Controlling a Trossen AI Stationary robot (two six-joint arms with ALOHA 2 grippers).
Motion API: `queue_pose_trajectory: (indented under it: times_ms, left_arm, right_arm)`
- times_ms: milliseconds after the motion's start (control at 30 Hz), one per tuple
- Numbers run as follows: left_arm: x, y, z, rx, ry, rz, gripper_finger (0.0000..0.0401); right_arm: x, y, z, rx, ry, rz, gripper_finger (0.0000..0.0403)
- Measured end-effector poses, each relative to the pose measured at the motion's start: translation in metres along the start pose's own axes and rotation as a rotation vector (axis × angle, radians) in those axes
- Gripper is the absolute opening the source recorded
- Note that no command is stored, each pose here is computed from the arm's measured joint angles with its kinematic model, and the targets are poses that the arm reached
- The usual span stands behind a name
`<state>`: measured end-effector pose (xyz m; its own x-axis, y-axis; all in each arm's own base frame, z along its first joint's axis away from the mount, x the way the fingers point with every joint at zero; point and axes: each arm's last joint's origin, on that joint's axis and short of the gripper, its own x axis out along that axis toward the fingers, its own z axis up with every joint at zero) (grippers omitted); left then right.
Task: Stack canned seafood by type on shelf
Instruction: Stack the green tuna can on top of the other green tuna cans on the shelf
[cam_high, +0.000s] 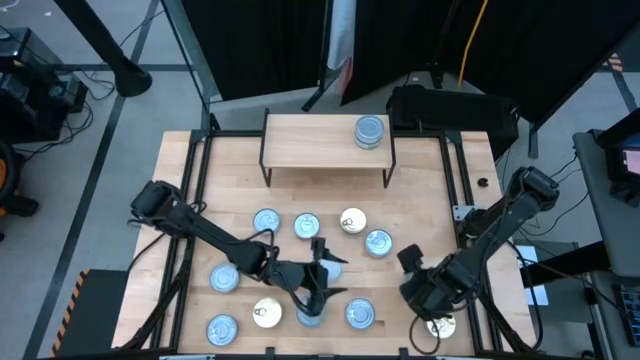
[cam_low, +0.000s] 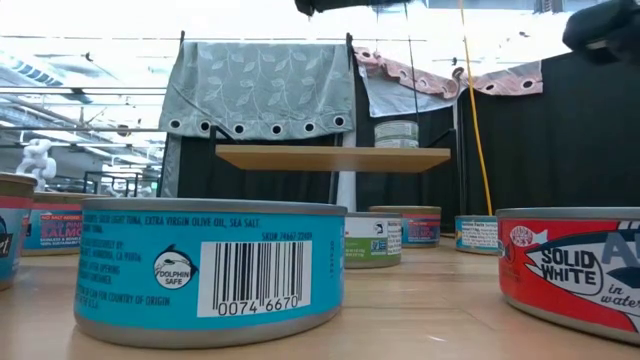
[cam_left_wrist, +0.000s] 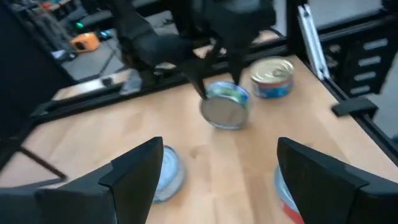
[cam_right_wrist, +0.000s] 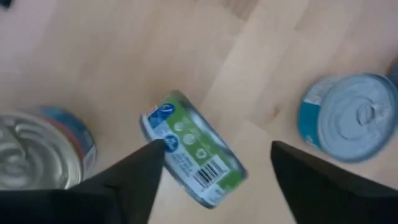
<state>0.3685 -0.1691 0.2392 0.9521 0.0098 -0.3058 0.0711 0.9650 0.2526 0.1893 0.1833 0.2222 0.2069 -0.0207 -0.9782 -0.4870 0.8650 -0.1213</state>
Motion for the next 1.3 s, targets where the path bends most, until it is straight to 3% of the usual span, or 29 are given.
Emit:
queue_pose_trajectory:
  times_ms: [133, 433, 533, 667, 967, 1133, 1300]
  left_arm:
    - [-0.006, 0.005, 0.006, 0.001, -0.005, 0.035, 0.0313]
    - [-0.003, 0.012, 0.005, -0.005, 0.001, 0.056, 0.0313]
    - [-0.003, 0.014, 0.005, -0.001, 0.004, 0.060, 0.0313]
    - [-0.003, 0.013, 0.005, 0.057, 0.009, 0.057, 0.0313]
    - [-0.007, 0.014, 0.008, 0.156, 0.013, 0.049, 0.0313]
    - [-0.012, 0.005, 0.007, 0.198, 0.025, 0.024, 0.0313]
    - [-0.019, -0.003, 0.011, 0.224, 0.017, 0.019, 0.0313]
  right_arm:
    - [0.004, -0.001, 0.001, -0.072, 0.023, 0.029, 0.0319]
    - [0.004, -0.004, 0.002, -0.057, 0.026, 0.025, 0.0301]
    - [0.002, -0.005, 0.001, 0.141, 0.012, 0.010, 0.0300]
    - [-0.004, -0.007, 0.006, 0.639, -0.042, -0.036, 0.0299]
    - [-0.010, -0.001, 0.011, 1.400, -0.087, -0.002, 0.0299]
    - [-0.003, 0.000, 0.009, 1.552, -0.051, -0.060, 0.0299]
    - [0.008, 0.000, 0.004, 1.590, 0.017, -0.187, 0.0299]
